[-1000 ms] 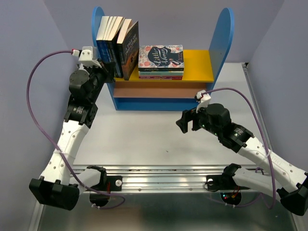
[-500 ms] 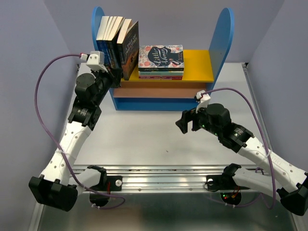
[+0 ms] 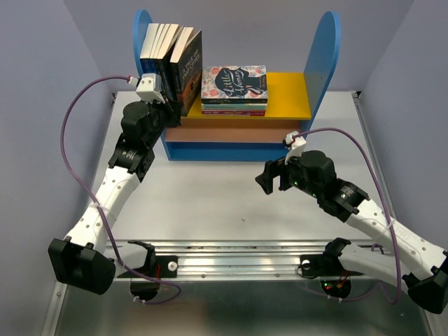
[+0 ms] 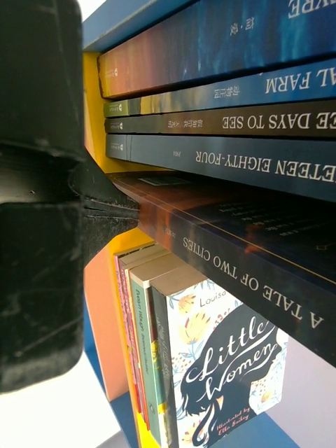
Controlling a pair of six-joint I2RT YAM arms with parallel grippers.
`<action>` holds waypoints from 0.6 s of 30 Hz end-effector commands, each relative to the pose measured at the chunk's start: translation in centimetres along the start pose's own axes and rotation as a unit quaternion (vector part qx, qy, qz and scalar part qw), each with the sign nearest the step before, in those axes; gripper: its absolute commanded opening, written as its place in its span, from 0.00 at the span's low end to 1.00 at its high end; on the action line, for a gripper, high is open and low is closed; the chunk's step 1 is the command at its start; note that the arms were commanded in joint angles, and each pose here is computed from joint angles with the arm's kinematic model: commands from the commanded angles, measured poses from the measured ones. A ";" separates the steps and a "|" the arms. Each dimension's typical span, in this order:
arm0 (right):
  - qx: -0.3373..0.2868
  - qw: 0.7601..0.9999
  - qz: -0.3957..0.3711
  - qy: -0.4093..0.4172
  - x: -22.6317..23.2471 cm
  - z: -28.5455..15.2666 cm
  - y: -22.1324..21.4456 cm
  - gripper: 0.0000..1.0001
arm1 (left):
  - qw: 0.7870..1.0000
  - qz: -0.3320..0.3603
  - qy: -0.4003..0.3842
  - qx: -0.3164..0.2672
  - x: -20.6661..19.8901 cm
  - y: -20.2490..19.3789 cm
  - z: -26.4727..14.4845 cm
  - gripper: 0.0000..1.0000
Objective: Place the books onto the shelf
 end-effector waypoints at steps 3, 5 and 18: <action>-0.018 1.000 -0.007 0.004 0.1 -0.2 0.7 1.00 | 0.998 0.006 0.005 -0.065 -0.6 3.3 0.0 0.00; -0.019 1.000 -0.007 0.003 0.1 -0.2 0.7 1.00 | 0.998 0.007 0.010 -0.067 -0.6 3.3 0.2 0.00; -0.023 1.000 -0.006 0.000 0.1 -0.4 0.8 1.00 | 0.997 0.002 0.004 -0.073 -0.8 3.6 0.6 0.00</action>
Point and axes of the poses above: each gripper's point midway between its finger pads, its own z axis out along the fingers, its own x axis along the line the jaws close on, y = z × x, the point moved 9 cm from there along -z, back along the fingers, and after that the axes turned 3 degrees about z, right-handed, at the moved point
